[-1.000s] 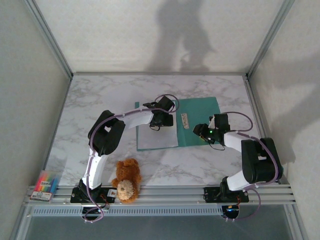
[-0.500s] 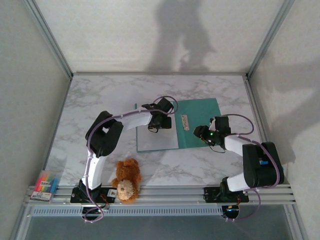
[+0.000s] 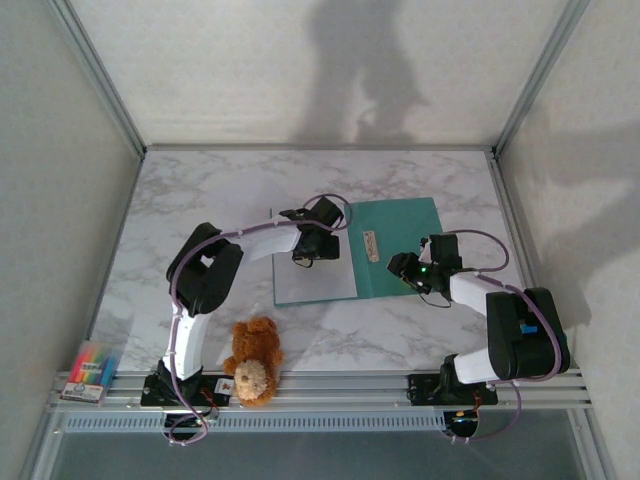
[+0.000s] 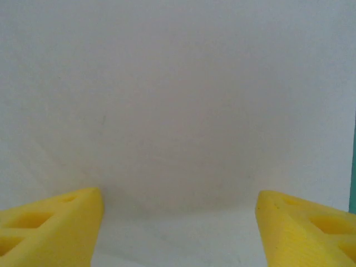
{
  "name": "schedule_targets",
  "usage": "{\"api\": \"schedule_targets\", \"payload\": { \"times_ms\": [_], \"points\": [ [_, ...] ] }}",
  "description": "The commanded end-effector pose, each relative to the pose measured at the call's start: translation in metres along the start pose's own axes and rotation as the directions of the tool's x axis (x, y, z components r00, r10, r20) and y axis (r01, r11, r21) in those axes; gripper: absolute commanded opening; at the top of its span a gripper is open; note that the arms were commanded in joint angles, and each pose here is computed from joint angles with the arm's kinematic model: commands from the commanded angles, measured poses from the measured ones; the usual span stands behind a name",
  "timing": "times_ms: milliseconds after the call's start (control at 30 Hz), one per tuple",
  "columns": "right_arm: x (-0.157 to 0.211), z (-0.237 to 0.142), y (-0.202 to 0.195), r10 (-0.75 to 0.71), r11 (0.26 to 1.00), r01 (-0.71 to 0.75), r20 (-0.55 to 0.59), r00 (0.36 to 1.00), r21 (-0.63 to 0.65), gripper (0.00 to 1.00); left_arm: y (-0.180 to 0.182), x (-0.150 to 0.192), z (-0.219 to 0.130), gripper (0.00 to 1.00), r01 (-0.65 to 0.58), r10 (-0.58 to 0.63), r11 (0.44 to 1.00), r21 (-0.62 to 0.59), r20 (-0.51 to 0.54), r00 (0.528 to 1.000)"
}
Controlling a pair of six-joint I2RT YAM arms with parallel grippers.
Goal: Put the files into the folder
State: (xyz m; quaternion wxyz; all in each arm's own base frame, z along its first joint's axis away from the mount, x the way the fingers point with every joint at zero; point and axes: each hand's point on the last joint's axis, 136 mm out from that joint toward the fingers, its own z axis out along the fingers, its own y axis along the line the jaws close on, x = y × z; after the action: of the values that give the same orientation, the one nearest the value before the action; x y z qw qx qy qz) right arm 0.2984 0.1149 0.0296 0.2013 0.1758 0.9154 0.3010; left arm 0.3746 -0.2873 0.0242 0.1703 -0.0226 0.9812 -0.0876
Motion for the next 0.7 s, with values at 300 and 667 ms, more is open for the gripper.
{"api": "schedule_targets", "payload": {
  "times_ms": [300,667],
  "points": [
    [0.021,0.001,-0.023,0.048,0.996,-0.044,-0.052,0.997,0.081,0.50,0.014,0.000,-0.013,0.73,0.025,-0.025,0.999,-0.023,0.003,1.000],
    [0.022,0.001,-0.022,0.046,0.996,-0.042,-0.053,0.998,0.080,0.50,0.006,-0.007,-0.021,0.74,-0.002,0.002,1.000,-0.006,0.007,1.000]
  ]
}}
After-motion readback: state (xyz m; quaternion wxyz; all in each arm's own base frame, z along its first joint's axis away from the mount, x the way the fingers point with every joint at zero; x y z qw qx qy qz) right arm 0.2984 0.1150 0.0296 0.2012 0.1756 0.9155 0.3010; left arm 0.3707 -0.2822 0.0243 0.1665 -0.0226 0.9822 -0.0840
